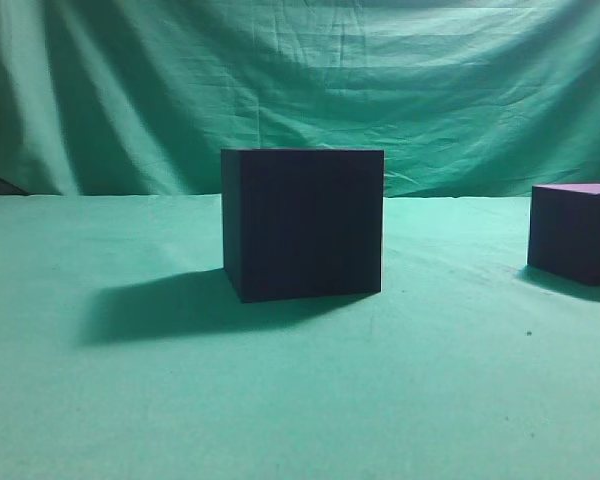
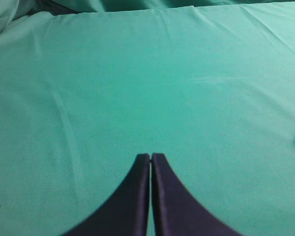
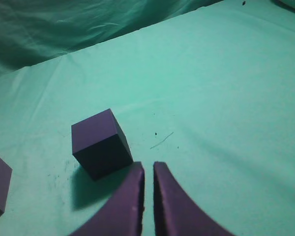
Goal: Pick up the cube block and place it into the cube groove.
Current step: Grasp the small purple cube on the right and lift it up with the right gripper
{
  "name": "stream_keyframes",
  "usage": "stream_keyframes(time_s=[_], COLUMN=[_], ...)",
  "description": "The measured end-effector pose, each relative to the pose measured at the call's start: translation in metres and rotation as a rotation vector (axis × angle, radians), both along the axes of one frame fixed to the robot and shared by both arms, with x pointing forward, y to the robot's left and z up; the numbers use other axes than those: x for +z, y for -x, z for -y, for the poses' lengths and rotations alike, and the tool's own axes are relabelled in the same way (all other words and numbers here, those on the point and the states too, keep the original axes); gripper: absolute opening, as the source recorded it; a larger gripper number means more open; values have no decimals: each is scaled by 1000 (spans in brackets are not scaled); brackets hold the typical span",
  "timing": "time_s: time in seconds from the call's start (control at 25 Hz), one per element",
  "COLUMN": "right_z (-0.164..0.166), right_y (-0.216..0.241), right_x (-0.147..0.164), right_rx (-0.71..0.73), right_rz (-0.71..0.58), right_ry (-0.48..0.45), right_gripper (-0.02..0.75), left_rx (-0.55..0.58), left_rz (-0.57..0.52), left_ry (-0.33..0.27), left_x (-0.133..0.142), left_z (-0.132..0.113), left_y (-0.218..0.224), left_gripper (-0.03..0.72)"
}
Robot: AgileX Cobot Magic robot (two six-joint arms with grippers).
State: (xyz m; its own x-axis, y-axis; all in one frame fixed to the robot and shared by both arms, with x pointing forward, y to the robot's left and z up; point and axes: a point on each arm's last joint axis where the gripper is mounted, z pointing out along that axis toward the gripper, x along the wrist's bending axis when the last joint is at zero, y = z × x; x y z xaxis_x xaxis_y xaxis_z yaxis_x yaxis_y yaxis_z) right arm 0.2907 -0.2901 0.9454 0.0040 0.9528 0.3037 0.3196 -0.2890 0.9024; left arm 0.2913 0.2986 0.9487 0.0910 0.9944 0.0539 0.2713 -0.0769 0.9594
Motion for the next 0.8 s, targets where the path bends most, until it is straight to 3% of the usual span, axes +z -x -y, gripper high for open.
stream_keyframes(time_s=[0.8], right_z=[0], right_y=[0], right_x=[0], right_rx=[0], right_rz=[2], right_ry=[0], right_gripper=[47], left_rx=[0], left_rz=[0], left_ry=[0], left_x=[0], left_z=[0], left_y=[0], left_gripper=[0])
